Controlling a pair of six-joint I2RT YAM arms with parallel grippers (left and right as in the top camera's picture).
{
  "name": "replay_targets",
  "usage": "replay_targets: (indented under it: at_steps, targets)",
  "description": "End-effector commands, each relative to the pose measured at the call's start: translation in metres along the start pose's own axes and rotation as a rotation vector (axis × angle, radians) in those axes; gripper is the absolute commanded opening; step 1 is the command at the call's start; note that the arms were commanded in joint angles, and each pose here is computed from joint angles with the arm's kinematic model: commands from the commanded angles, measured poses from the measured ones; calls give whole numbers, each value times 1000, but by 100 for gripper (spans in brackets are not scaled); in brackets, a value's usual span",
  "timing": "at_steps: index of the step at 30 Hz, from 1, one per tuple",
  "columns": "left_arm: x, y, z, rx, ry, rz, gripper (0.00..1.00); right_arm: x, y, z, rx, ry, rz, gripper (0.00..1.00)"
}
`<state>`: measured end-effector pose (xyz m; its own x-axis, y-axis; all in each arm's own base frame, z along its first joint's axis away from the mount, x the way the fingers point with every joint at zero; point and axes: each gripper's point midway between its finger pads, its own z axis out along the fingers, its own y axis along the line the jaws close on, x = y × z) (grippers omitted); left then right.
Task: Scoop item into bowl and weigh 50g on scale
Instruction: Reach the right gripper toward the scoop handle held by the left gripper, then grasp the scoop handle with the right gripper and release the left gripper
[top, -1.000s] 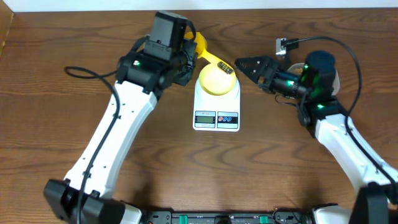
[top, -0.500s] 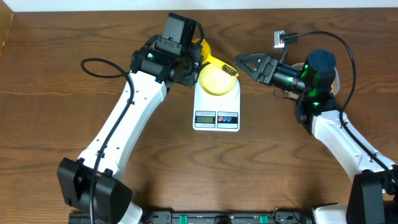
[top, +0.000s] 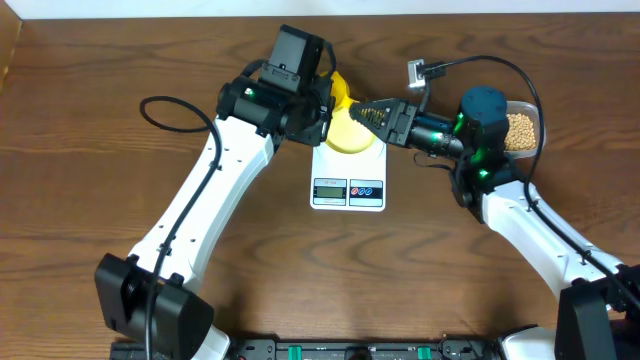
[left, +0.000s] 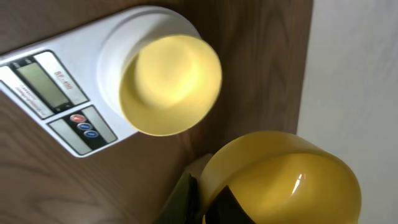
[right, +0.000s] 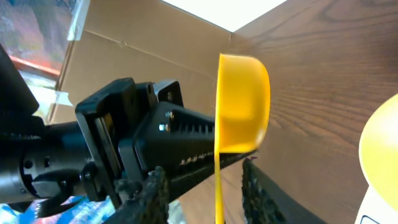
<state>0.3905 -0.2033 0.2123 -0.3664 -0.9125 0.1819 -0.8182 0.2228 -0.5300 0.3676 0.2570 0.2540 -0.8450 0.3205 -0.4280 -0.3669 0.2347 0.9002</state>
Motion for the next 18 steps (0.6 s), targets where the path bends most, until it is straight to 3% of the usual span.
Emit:
replay_targets:
  at_steps: [1,18]
  targets:
    - [0,3,1,-11,1,32,7,-3,8,3,-3,-20,-40,33]
    - [2,9,0,-35,10,35,8,6,1,14,49,-30,-35,26]
